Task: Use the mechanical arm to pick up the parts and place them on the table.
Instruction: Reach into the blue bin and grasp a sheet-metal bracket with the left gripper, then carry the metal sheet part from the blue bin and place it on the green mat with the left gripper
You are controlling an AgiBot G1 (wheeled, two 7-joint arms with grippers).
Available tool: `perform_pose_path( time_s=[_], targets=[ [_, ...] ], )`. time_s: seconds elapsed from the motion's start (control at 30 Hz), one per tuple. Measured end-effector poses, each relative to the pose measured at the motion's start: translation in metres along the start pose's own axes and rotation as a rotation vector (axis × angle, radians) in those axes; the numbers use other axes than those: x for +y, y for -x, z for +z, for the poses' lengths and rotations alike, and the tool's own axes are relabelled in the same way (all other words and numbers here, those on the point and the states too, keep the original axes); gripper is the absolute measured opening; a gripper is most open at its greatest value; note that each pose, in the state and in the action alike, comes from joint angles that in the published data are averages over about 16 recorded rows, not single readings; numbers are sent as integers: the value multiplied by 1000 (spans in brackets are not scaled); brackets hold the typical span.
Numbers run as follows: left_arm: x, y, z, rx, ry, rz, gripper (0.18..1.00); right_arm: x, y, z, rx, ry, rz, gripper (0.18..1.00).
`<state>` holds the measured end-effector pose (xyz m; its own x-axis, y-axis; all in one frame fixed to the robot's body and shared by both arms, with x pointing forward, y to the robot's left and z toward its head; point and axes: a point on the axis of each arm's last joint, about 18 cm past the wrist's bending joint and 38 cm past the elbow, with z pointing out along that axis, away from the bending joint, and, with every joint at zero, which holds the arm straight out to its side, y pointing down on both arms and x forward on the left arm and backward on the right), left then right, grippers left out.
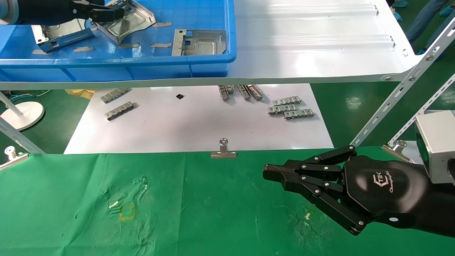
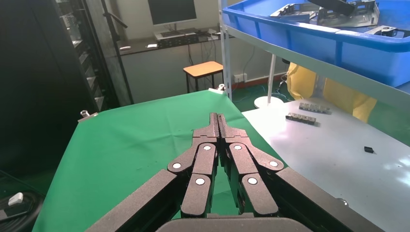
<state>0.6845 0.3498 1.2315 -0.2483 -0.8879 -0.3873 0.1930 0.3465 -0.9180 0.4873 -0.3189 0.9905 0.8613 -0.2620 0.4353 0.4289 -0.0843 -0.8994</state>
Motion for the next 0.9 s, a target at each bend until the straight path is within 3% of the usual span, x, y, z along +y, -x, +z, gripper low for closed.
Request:
perform_pose_path(
  time_s=[0.3, 0.5, 0.7, 0.9],
  targets=[
    [3, 1, 0, -8, 14, -20, 437, 0, 0, 0, 0, 0, 0, 192],
    [1, 3, -4, 6, 0, -41, 338, 0, 0, 0, 0, 0, 0, 192],
    [-3, 3, -16, 65, -43, -54, 284, 0, 0, 0, 0, 0, 0, 194],
    [-6, -4, -39, 191, -122, 11, 273, 0, 0, 0, 0, 0, 0, 210]
  ],
)
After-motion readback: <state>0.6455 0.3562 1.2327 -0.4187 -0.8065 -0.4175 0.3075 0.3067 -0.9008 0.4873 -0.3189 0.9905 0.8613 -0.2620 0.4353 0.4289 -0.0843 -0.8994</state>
